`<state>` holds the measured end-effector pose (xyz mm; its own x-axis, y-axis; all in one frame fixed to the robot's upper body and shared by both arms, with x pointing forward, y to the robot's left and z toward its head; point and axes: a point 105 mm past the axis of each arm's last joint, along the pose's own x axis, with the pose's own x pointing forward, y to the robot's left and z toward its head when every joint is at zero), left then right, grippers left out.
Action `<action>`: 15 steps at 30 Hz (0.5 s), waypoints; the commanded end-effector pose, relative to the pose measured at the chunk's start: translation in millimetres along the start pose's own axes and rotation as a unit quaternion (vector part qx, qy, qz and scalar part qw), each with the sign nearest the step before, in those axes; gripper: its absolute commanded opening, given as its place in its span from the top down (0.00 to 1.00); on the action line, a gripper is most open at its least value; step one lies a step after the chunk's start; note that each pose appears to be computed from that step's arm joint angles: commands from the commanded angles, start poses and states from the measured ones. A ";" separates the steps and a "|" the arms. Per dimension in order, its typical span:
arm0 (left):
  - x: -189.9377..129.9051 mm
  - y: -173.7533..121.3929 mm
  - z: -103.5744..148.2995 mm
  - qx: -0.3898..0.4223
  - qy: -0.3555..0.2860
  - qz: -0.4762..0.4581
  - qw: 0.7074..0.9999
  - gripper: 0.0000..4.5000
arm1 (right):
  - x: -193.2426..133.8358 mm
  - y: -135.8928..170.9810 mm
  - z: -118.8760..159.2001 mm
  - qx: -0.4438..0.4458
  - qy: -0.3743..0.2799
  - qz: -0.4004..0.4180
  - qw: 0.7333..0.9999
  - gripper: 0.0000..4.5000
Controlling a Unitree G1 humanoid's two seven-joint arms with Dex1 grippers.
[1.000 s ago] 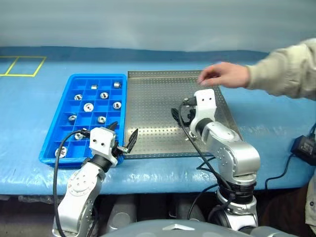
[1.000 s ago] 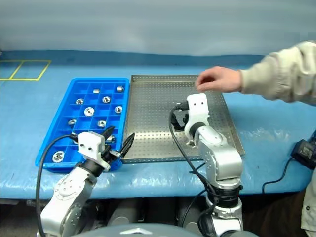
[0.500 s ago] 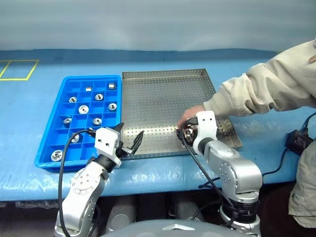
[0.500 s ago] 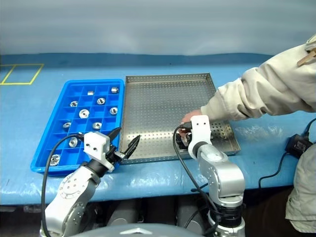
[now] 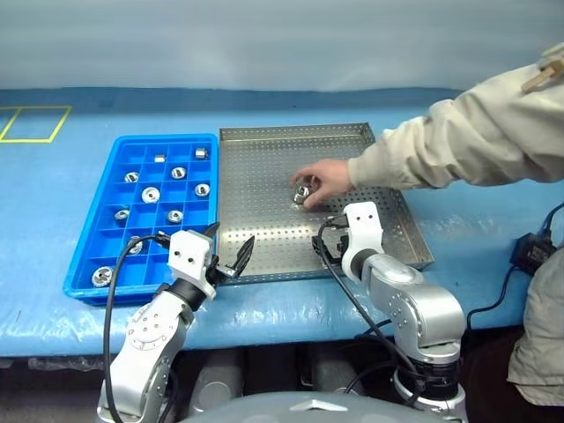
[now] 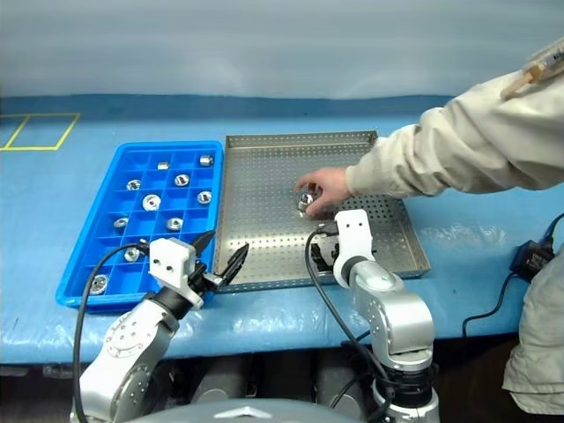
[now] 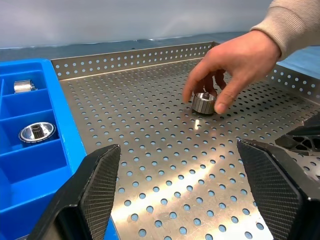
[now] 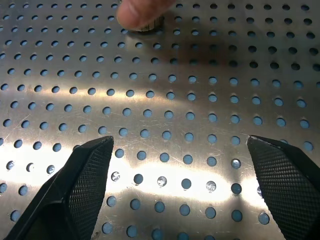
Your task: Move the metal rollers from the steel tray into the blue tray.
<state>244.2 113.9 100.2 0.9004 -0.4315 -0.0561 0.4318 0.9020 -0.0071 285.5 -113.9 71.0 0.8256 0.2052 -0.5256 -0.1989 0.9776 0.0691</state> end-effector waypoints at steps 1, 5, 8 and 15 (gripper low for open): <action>-0.4 -3.6 8.4 0.003 -0.015 -0.005 1.000 0.09 | -2.1 3.1 11.2 -0.006 -0.025 0.007 1.000 0.00; 0.1 -4.1 9.0 0.005 -0.016 -0.006 1.000 0.09 | -1.6 3.6 10.8 -0.006 -0.025 0.008 1.000 0.00; 0.3 -4.0 8.9 0.005 -0.015 -0.006 1.000 0.09 | -0.9 5.3 11.8 -0.008 -0.027 0.010 1.000 0.00; 2.4 -6.8 9.3 0.007 -0.014 -0.017 1.000 0.09 | -0.3 5.5 12.6 -0.010 -0.034 0.006 0.999 0.00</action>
<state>245.2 112.6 99.5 0.8949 -0.4411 -0.0681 0.4422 0.8969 0.0003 287.7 -109.2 73.0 0.8344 0.2171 -0.5066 -0.2150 0.9745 0.0634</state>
